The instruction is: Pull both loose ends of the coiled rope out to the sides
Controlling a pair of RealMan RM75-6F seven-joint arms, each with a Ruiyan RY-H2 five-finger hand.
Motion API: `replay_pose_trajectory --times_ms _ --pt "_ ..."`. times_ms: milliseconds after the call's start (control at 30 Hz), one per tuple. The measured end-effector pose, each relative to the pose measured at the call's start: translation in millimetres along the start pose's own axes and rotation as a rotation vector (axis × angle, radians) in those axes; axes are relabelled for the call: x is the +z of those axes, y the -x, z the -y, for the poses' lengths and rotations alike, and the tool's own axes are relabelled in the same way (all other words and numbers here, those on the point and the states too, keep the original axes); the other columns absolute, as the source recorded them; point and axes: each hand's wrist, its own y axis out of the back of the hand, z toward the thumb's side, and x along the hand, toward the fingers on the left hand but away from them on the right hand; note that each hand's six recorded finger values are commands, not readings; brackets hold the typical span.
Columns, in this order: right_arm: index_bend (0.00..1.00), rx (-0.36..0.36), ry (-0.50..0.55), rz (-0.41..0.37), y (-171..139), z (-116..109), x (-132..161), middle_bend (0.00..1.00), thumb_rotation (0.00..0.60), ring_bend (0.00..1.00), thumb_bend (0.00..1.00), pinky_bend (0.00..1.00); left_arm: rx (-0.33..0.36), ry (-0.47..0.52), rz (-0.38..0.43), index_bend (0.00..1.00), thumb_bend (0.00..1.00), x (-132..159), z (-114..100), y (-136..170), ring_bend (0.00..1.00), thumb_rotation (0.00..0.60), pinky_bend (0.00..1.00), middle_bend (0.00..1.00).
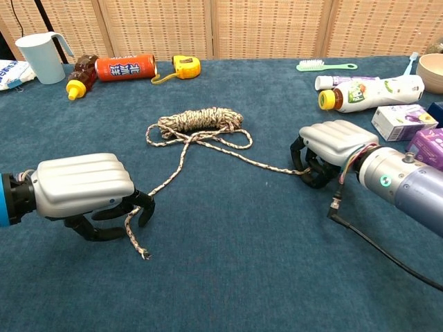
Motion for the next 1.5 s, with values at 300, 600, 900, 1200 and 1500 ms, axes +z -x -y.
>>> replay_pose_trajectory --times_ms 300,600,900,1200,1500 --pt "0.60 0.003 0.002 0.006 -0.5 1.9 -2.6 0.82 0.600 0.94 0.47 0.76 -0.010 -0.001 -0.002 0.48 0.37 0.7 3.7 -0.4 0.85 0.564 0.86 0.86" --pt "0.60 0.005 0.004 0.009 -0.1 2.8 -4.1 0.82 0.600 0.94 0.47 0.76 0.002 -0.001 -0.011 0.56 0.38 2.0 4.7 -4.6 0.85 0.600 0.86 0.87" --pt "0.61 0.008 0.005 0.011 -0.8 3.7 -5.9 0.82 0.600 0.94 0.46 0.76 0.011 0.003 -0.016 0.62 0.38 2.0 3.4 -7.7 0.85 0.600 0.86 0.87" --pt "0.64 0.008 0.005 0.009 -1.0 2.7 -6.8 0.83 0.600 0.94 0.51 0.76 0.017 0.011 -0.023 0.65 0.38 0.6 0.9 -8.8 0.86 0.600 0.86 0.88" --pt "0.68 -0.005 0.017 -0.010 -1.6 -2.8 -3.1 0.84 0.600 0.96 0.58 0.76 0.024 0.033 -0.042 0.68 0.38 -6.7 -3.3 -1.0 0.86 0.600 0.87 0.88"
